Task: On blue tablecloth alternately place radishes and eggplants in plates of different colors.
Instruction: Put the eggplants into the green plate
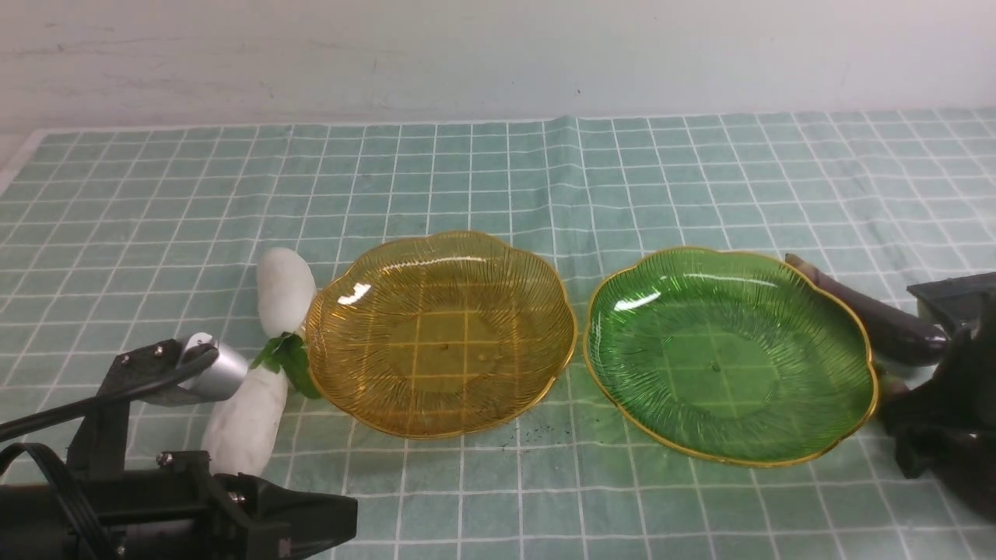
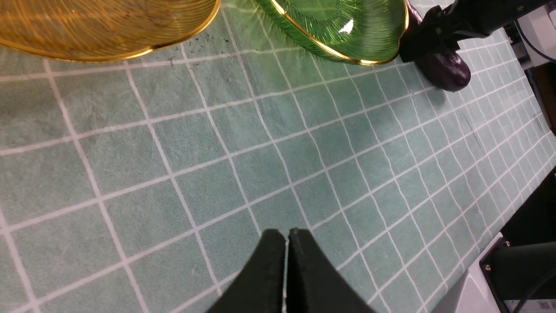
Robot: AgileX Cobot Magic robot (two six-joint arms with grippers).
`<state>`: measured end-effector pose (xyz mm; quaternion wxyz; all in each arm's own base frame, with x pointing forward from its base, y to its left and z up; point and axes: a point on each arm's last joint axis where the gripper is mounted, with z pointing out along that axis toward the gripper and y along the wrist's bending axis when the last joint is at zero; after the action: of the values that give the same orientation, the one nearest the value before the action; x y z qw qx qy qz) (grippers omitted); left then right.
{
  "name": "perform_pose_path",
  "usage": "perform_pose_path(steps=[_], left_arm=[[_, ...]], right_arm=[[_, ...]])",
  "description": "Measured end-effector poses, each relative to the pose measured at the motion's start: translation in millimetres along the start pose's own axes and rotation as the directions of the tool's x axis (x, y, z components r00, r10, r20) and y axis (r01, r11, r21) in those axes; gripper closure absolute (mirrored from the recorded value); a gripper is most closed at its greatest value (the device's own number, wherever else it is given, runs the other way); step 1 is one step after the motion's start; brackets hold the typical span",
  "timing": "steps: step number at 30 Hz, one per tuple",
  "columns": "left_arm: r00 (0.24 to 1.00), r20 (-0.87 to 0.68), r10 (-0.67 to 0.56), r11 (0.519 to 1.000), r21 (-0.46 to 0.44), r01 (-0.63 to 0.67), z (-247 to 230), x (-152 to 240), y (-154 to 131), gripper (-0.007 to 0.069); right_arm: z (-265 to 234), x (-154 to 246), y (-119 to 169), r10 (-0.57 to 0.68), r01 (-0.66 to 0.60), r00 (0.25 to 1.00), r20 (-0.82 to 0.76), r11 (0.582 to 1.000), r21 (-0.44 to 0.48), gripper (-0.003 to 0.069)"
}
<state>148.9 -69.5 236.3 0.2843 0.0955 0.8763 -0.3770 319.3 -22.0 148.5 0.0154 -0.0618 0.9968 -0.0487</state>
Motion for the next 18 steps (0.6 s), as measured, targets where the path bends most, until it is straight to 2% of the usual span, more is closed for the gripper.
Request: perform_pose_path(steps=[2,5,6,8,10,14,17,18], left_arm=[[1.0,0.0,0.0,1.0,0.0,0.0,0,0,0,0.0632],[1.0,0.0,0.0,1.0,0.0,0.0,0,0,0,0.0632],[1.0,0.0,0.0,1.0,0.0,0.0,0,0,0,0.0632],[1.0,0.0,0.0,1.0,0.0,0.0,0,0,0,0.0632],[1.0,-0.001,0.0,1.0,0.001,0.0,0,0,0,0.0632],[1.0,-0.001,0.0,1.0,0.001,0.0,0,0,0,0.0632],[1.0,-0.001,0.0,1.0,0.001,0.0,0,0,0,0.0632],[1.0,-0.001,0.0,1.0,0.001,0.0,0,0,0,0.0632]], right_arm=[[0,0,0,0.001,-0.001,1.0,-0.01,1.0,-0.001,0.0099],[-2,4,-1,-0.006,0.007,0.998,-0.068,1.0,0.006,0.0172],[-2,7,-2,-0.012,0.014,0.99,-0.138,1.0,0.012,0.0251],[-9,6,-4,0.009,-0.006,0.984,-0.177,1.0,0.019,0.0307],[-17,1,-6,0.038,-0.033,0.984,-0.176,0.999,0.03,0.0305],[-59,-17,-13,0.092,-0.091,0.995,-0.028,0.995,0.048,0.0304],[-93,-20,-13,0.134,-0.135,0.988,0.08,0.991,0.007,0.0304],[-108,-20,-10,0.161,-0.157,0.979,0.123,0.987,-0.041,0.0304]])
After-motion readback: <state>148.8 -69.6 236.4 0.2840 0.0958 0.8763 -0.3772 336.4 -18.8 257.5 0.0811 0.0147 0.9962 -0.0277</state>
